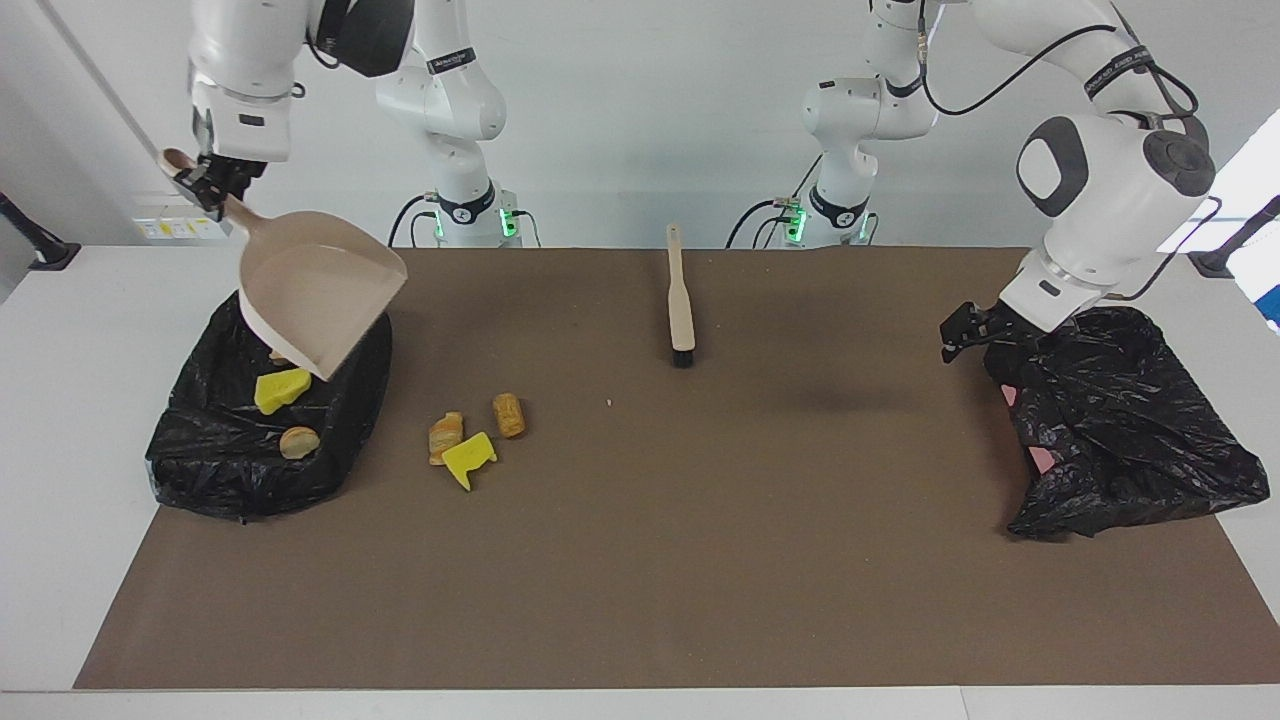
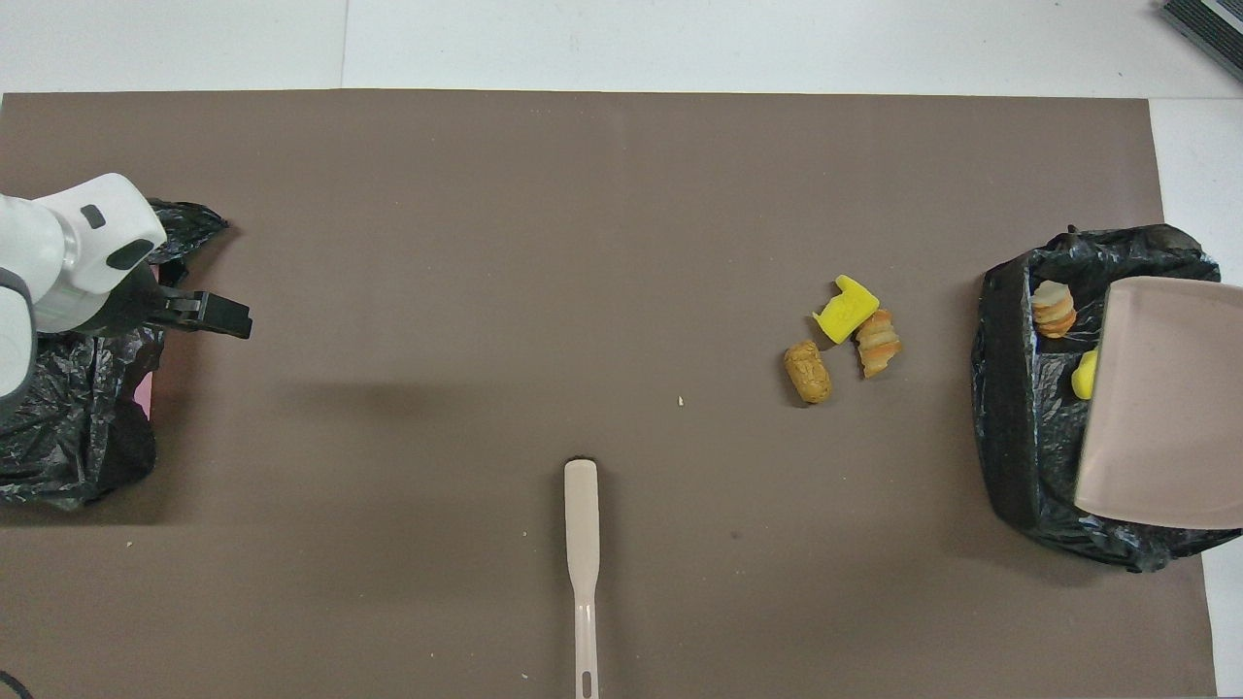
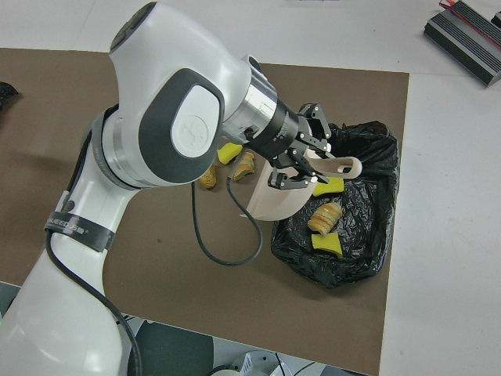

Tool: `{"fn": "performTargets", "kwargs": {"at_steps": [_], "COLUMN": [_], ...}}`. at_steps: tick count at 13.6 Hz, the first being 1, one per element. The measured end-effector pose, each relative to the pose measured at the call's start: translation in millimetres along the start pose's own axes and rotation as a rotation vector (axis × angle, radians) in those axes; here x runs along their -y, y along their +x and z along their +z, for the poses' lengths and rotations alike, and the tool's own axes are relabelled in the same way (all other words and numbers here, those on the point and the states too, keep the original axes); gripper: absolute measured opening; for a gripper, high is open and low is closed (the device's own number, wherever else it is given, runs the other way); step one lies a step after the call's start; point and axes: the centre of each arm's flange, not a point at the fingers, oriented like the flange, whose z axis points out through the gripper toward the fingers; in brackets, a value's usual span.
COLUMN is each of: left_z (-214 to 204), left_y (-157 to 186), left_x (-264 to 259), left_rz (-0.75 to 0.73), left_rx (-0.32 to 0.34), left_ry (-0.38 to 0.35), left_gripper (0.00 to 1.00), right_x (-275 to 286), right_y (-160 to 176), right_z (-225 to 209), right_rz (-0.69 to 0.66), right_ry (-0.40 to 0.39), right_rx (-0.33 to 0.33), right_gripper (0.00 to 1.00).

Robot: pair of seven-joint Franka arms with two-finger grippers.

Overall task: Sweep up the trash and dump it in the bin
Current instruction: 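Return the dustpan to the table center with the right gripper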

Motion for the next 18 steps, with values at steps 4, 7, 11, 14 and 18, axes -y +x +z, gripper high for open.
{"fn": "performTargets", "kwargs": {"at_steps": [4,7,11,14,18], "left_z": [-33.0,-55.9,-92.1,-101.2,-102.3], "left_y": [-9.7,-18.9,-31.8,-39.6,-40.5], "left_x": [15.9,15.0,10.6,11.2,8.4], "left_rz": [-0.055,-0.112,-0.111,-0.110,-0.104], "left_rx": [0.000,0.021,0.017,0.013,0.015], "left_ry": [0.022,0.018,0.050,0.073,0.080], "left_gripper": [1.00,1.00,1.00,1.00,1.00], "right_x": [51.5,82.7,98.4,94.2,94.1], "right_y": [102.7,192.4,308.8,384.9,472.8], "right_z": [-27.9,-29.6,-16.6,-16.9,-5.6], "right_rz": [0.325,0.538,0.779,0.901,0.998], "right_ry": [0.118,0.231,0.403,0.504,0.541], "right_rx": [-0.186,-0.276,-0.317,-0.334,-0.335], "right_gripper": [0.32,0.32,0.32,0.32,0.32]}}
